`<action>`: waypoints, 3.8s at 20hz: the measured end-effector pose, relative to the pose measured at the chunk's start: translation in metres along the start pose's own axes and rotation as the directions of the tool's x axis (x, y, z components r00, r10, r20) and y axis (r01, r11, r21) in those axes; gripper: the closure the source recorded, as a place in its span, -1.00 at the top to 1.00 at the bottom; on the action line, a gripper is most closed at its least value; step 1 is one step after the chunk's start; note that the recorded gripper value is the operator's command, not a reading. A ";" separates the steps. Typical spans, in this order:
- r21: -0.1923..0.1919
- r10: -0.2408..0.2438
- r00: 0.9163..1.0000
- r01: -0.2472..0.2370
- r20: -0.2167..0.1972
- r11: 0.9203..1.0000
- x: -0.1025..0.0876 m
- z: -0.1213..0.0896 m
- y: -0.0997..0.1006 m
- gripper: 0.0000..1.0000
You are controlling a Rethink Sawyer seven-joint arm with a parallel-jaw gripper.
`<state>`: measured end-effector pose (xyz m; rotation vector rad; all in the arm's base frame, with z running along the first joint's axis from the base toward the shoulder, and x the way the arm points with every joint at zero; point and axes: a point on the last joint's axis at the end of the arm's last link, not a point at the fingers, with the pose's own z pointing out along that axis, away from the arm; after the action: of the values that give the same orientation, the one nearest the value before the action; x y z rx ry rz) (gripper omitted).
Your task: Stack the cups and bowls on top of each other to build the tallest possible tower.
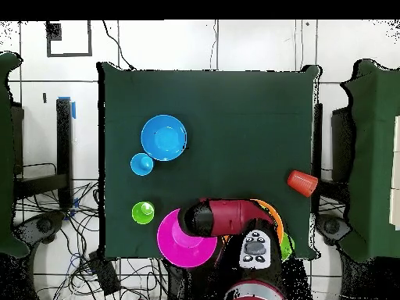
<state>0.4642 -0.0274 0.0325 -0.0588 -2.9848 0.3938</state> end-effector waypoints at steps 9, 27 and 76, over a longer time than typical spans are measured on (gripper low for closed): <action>0.007 0.027 0.991 -0.026 -0.128 1.000 -0.020 -0.025 0.034 1.00; 0.034 0.075 0.992 -0.072 -0.105 0.997 -0.044 -0.021 0.102 1.00; 0.072 0.190 0.932 -0.177 -0.309 0.982 -0.114 -0.034 0.101 1.00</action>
<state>0.5841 0.0725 0.0249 -0.3639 -2.6607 0.4237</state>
